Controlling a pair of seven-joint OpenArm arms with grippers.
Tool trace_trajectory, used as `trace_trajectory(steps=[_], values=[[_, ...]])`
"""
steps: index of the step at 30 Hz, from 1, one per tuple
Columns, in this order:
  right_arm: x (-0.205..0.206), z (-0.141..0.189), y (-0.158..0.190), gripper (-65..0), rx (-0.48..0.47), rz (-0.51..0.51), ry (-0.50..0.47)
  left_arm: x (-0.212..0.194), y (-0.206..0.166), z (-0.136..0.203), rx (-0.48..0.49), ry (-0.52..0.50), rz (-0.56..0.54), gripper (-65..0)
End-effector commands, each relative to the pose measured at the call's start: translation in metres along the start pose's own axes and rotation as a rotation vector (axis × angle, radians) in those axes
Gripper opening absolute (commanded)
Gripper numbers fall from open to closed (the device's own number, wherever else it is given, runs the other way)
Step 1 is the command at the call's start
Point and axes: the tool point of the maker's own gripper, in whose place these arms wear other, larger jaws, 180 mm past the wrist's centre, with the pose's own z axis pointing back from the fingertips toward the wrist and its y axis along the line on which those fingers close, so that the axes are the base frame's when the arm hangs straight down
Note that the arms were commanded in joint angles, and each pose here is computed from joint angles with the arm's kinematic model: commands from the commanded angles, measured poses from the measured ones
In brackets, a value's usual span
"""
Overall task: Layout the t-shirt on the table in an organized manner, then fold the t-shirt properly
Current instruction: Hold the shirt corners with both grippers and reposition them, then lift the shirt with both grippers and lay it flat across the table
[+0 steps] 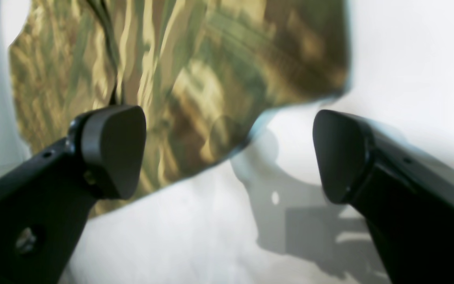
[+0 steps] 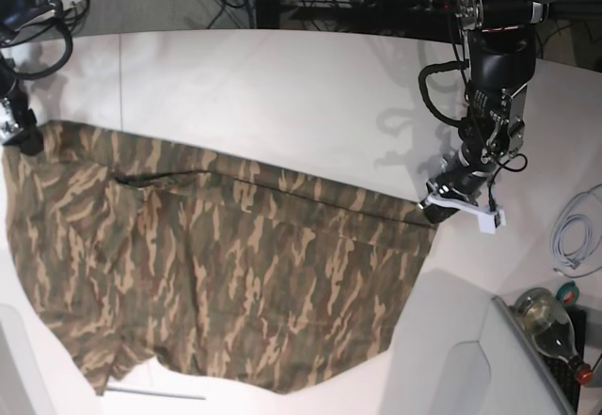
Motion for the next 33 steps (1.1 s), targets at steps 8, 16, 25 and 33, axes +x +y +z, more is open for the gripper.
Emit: trace_trajectory(steps=[8, 16, 25, 33], values=[[-0.009, -0.015, -0.007, 0.0, -0.017, -0.056, 0.052, 0.005, 0.003, -0.001, 0.016, 0.013, -0.019, -65.0], [-0.021, -0.025, -0.001, -0.3, 0.007, -0.094, 0.087, 0.004, 0.006, 0.001, 0.022, 0.015, -0.021, -65.0], [-0.017, -0.028, 0.004, -36.6, 0.017, -0.091, 0.079, 0.007, 0.011, 0.003, 0.031, 0.013, -0.030, -65.0], [-0.015, -0.035, 0.022, -63.0, 0.033, 0.014, 0.129, 0.017, 0.001, 0.011, 0.001, -0.029, -0.070, -65.0]])
